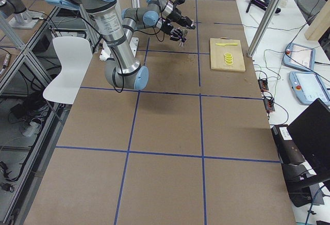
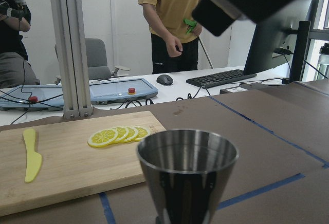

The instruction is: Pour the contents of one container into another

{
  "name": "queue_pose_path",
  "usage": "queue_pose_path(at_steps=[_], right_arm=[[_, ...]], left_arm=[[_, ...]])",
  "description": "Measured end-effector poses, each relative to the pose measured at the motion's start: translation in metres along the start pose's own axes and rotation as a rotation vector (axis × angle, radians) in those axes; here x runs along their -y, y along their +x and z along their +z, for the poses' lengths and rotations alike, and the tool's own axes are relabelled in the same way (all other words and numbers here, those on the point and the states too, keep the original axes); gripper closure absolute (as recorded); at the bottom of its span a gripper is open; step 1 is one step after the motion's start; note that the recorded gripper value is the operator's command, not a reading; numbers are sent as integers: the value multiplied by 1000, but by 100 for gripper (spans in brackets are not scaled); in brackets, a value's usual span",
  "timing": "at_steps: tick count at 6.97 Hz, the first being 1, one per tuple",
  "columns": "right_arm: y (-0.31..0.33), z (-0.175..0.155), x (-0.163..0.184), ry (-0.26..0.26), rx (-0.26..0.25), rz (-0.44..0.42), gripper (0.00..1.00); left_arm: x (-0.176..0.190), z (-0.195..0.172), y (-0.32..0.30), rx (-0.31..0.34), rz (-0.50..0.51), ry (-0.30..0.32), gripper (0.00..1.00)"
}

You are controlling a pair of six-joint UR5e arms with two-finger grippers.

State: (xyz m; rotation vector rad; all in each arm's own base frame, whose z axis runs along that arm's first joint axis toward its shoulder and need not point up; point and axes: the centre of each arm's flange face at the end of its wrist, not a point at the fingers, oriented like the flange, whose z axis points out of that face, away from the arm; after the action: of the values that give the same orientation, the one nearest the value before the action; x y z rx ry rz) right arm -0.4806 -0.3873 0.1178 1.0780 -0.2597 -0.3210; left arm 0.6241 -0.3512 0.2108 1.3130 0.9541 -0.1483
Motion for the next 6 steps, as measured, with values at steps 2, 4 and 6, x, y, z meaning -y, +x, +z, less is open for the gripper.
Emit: queue_pose_path(at_steps=[2, 4, 6], right_arm=[[-6, -4, -3, 1, -45, -59, 88], [-15, -10, -7, 17, -99, -124, 87], [-20, -15, -6, 17, -136, -207, 87]], left_arm=[[0, 2, 0, -2, 5, -5, 100], [-1, 3, 0, -7, 10, -12, 100], [0, 4, 2, -13, 12, -17, 100]])
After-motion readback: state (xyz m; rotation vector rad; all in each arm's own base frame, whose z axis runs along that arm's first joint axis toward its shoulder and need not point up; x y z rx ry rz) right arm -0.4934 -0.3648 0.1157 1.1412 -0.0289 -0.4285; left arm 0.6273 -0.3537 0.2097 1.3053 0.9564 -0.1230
